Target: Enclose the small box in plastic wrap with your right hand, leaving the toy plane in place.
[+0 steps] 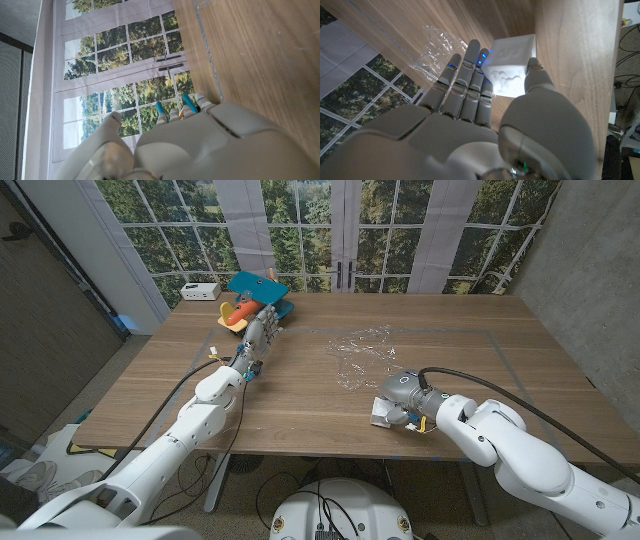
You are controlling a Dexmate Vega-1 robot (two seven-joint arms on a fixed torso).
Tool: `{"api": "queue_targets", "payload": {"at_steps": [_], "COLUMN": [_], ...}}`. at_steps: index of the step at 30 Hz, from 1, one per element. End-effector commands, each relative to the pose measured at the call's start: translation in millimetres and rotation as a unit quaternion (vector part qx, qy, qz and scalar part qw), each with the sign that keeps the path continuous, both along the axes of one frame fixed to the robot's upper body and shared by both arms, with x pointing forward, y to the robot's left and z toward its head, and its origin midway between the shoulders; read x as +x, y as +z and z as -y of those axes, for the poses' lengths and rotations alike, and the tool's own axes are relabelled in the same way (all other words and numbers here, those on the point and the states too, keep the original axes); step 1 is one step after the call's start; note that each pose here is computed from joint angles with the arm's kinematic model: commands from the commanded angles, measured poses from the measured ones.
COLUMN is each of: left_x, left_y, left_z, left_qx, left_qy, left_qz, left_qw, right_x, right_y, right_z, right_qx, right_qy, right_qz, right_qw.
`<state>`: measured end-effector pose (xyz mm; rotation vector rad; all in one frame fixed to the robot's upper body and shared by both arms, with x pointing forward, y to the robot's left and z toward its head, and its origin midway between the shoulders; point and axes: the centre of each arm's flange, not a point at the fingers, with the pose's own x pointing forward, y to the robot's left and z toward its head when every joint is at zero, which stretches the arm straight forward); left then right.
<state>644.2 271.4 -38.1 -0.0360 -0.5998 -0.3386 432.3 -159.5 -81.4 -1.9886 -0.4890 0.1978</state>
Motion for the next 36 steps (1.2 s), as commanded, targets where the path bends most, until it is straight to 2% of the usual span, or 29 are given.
{"api": "queue_targets", "payload": {"at_steps": [1,13,31,36], "left_x": [-0.5,-1.8,-5.1,-7.0], "left_y": [1.7,4.6,0.7,0.2], "left_z": [-0.3,-0.5,-2.9,-4.1], "left_qx": [0.001,0.000,-0.004,-0.005], "left_qy": [-0.001,-0.002,-0.002,0.000], "left_qz": [0.001,0.006,0.005,0.006], "left_qw": [1.000,1.000,1.000,1.000], "right_x": [-1.5,3.0,22.7,25.0], "right_y": [15.9,36.6,69.2,77.8], "right_z": [8.9,9.8,9.1,8.7], "right_qx": [0.091,0.128,0.134,0.132], "right_qy": [0.015,0.032,0.048,0.052], "right_qz": [0.028,0.053,0.079,0.094], "right_qw": [0.9953,0.9899,0.9866,0.9853]}}
